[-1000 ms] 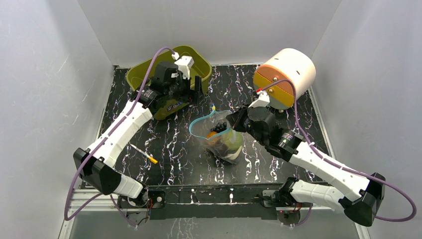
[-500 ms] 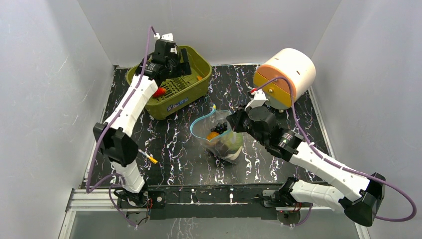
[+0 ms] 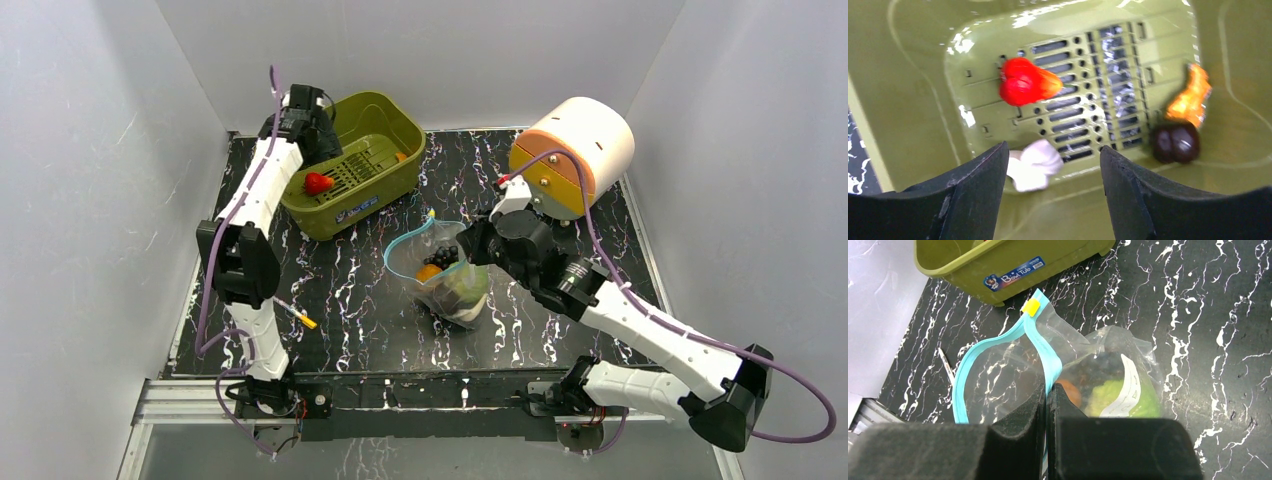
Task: Place the food in the zip-top bag and seal the zipper
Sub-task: Pick up the fake fruit from the bin.
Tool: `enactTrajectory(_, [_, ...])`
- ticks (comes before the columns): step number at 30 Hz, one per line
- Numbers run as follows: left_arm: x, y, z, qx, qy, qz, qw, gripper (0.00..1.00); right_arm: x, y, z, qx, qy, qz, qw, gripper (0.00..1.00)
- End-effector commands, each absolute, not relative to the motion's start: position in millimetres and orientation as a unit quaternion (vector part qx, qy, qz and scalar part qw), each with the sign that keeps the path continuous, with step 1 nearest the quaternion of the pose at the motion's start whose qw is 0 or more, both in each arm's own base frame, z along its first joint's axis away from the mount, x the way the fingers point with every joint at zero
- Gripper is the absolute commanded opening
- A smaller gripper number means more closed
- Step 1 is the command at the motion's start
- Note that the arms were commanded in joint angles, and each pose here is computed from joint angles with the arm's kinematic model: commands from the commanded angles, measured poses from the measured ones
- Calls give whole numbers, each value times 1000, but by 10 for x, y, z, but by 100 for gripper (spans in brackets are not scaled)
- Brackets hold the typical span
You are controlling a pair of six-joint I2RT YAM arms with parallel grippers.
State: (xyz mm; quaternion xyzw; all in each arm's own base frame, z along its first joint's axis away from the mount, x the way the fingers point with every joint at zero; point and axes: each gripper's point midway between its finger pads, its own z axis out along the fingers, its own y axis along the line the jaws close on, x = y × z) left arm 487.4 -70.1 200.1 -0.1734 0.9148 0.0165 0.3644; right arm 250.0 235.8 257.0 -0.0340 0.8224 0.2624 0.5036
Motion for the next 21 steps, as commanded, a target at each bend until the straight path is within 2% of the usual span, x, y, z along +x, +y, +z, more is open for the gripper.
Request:
enactTrajectory(1, [4973, -345, 1993, -214, 905, 40, 364, 64, 2634, 2423, 2941, -46, 795, 267, 543, 0])
enactTrajectory(10, [5258, -60, 1677, -238, 900, 50, 361, 69, 2676, 2458, 2975, -83, 791, 248, 553, 0])
enactTrajectory(21, [5428, -105, 1267, -239, 910, 16, 338, 71, 2726, 2403, 3044, -71, 795, 231, 557, 0])
